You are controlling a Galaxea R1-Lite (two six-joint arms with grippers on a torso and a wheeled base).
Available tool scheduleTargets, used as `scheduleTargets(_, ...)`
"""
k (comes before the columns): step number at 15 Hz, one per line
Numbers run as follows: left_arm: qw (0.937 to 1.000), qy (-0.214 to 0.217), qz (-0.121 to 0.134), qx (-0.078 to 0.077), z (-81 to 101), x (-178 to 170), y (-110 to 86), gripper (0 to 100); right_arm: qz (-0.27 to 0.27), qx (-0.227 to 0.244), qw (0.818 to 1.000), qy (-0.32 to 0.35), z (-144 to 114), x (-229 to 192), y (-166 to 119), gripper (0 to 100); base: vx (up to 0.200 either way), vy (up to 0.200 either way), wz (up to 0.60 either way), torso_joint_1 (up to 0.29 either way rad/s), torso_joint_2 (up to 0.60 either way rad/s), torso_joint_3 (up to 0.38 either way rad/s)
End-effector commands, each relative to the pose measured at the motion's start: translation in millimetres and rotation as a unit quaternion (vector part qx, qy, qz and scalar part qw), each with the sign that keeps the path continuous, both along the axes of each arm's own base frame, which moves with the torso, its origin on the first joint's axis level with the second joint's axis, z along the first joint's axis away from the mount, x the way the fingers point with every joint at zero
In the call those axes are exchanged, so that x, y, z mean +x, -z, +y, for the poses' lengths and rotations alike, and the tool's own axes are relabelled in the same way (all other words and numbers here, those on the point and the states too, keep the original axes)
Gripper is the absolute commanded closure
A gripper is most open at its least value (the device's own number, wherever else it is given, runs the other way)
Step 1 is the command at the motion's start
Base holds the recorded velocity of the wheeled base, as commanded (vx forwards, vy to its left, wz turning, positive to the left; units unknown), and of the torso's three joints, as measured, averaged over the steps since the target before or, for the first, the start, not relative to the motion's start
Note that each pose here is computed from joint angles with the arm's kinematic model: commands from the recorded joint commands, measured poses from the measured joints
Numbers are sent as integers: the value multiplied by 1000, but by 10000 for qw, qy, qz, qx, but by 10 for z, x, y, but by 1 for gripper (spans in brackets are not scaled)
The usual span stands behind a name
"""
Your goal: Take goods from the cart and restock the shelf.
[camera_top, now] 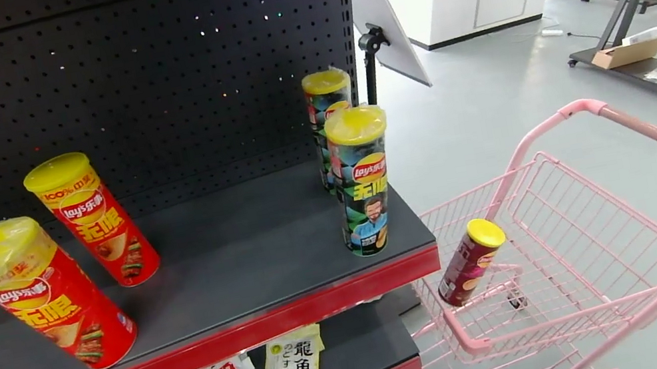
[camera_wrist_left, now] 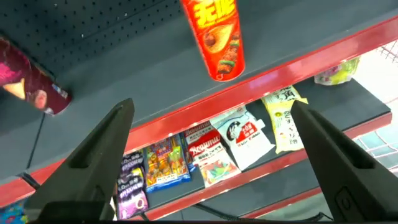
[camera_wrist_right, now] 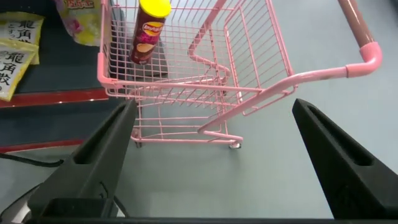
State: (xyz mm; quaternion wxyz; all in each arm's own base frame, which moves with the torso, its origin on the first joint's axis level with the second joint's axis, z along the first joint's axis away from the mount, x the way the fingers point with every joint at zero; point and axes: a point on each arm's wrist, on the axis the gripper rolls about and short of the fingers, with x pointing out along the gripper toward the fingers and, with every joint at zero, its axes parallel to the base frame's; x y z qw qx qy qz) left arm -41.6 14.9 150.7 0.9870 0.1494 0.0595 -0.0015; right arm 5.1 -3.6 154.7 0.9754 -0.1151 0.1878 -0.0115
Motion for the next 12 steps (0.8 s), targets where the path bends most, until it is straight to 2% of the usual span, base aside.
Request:
scheduleTargets(1, 9999, -4, -100, -28, 6, -29, 8, 0, 66, -11, 10000, -6, 2, 13, 17, 0, 0, 0, 0, -129, 339, 183)
scheduleTargets(12, 9997, -4, -219, -55, 15, -67, 63, 0, 218, -31, 9998, -6, 4, 30, 77, 0, 0, 0, 0, -143, 350, 203)
